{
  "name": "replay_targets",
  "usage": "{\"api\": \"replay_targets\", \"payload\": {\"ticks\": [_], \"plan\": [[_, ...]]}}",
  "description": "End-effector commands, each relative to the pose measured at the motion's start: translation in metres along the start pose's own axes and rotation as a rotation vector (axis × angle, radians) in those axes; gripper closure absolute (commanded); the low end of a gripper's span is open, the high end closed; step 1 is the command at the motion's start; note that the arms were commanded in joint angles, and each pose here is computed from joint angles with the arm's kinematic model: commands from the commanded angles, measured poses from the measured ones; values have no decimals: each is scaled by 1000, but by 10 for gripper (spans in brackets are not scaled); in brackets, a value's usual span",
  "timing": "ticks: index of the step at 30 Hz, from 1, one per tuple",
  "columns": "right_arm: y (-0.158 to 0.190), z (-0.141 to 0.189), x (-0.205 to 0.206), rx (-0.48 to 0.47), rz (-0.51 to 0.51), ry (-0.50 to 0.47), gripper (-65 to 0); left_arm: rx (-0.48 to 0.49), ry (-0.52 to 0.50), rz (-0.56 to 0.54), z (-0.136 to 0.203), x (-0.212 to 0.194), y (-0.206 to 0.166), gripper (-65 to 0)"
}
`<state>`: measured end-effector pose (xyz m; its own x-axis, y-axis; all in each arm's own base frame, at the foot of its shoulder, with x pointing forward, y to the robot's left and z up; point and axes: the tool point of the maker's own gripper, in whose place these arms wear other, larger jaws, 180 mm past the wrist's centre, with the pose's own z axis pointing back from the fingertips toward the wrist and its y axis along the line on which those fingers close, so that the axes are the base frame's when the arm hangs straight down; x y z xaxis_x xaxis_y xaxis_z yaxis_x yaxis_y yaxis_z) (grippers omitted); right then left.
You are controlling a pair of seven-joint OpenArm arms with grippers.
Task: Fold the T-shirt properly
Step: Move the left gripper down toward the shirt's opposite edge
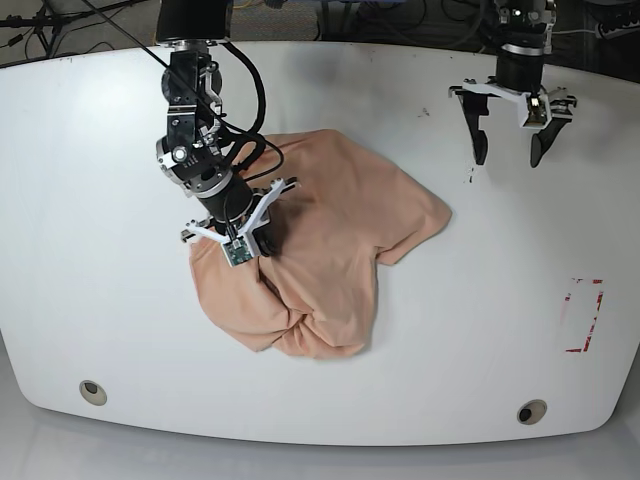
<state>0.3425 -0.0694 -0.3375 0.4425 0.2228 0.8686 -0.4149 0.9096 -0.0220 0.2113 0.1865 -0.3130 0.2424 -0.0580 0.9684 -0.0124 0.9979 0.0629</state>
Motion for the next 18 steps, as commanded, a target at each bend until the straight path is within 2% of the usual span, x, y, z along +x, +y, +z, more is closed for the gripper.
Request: {"api": "replay_targets", "payload": {"ticks": [1, 18], "plan": [[-6, 4, 22, -8, 20, -67, -3, -7, -54, -1, -1, 13, -1, -475], [-13, 25, 44, -37, 76, -121, -2, -54, -95, 14, -9, 24, -19, -475]]}}
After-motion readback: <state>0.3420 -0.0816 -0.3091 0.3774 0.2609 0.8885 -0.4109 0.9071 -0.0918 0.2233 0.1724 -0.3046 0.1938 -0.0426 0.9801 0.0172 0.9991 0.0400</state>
